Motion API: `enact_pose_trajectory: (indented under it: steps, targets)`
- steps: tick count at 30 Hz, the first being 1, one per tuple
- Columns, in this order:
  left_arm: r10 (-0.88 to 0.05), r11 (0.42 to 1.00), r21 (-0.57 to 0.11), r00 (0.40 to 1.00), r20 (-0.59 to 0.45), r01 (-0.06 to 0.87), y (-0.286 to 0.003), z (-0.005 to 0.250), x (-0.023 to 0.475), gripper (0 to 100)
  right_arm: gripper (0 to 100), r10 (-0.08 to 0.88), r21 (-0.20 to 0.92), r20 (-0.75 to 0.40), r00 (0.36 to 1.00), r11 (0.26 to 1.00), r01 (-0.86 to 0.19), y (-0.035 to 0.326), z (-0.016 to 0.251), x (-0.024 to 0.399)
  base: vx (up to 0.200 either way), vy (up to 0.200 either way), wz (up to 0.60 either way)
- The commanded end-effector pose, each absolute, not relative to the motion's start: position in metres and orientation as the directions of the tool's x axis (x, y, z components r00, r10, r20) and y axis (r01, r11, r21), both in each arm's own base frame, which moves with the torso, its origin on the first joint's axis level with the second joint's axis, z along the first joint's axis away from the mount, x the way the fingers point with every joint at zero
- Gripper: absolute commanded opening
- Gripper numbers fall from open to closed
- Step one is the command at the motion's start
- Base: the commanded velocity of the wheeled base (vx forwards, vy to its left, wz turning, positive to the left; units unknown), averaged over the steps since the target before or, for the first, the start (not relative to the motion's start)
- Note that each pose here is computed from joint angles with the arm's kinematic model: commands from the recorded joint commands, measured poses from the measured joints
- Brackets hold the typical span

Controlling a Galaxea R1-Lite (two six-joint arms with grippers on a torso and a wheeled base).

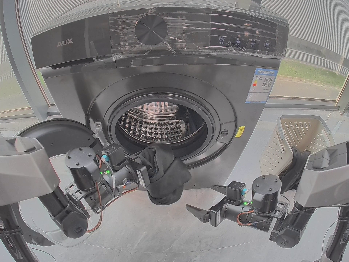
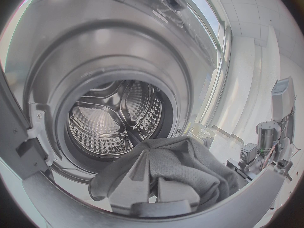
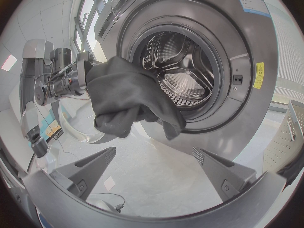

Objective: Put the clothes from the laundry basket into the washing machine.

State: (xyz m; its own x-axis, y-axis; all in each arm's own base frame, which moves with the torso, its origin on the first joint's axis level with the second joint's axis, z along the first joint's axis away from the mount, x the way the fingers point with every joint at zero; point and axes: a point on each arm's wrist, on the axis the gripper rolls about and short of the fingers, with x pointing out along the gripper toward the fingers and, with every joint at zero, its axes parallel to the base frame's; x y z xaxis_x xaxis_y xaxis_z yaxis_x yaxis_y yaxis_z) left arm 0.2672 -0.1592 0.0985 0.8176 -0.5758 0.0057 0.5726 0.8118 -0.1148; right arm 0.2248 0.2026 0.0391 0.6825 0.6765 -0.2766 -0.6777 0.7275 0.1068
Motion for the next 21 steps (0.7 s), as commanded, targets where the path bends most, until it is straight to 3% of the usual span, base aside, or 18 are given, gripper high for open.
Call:
enact_pose_trajectory:
  steps: [1,6,14,21]
  targets:
    - [-0.585,0.8,-0.126,0.809,0.05,0.586,-0.15,0.119,0.245,0,100,0.691,0.108,-0.273,0.669,0.713,-0.693,0.195,0.048,0.214,0.0,0.0,0.0]
    - [-0.577,0.807,-0.126,0.816,0.046,0.577,-0.137,0.124,0.23,0,100,0.674,0.109,-0.257,0.692,0.732,-0.672,0.182,0.058,0.211,0.0,0.0,0.0]
    - [-0.56,0.818,-0.114,0.826,0.067,0.563,-0.128,0.132,0.22,0,100,0.548,0.096,-0.142,0.825,0.837,-0.539,0.148,0.09,0.23,0.0,0.0,0.0]
    - [-0.528,0.842,-0.113,0.849,0.026,0.528,-0.125,0.123,0.223,0,100,0.523,0.098,-0.156,0.838,0.852,-0.514,0.144,0.088,0.23,0.0,0.0,0.0]
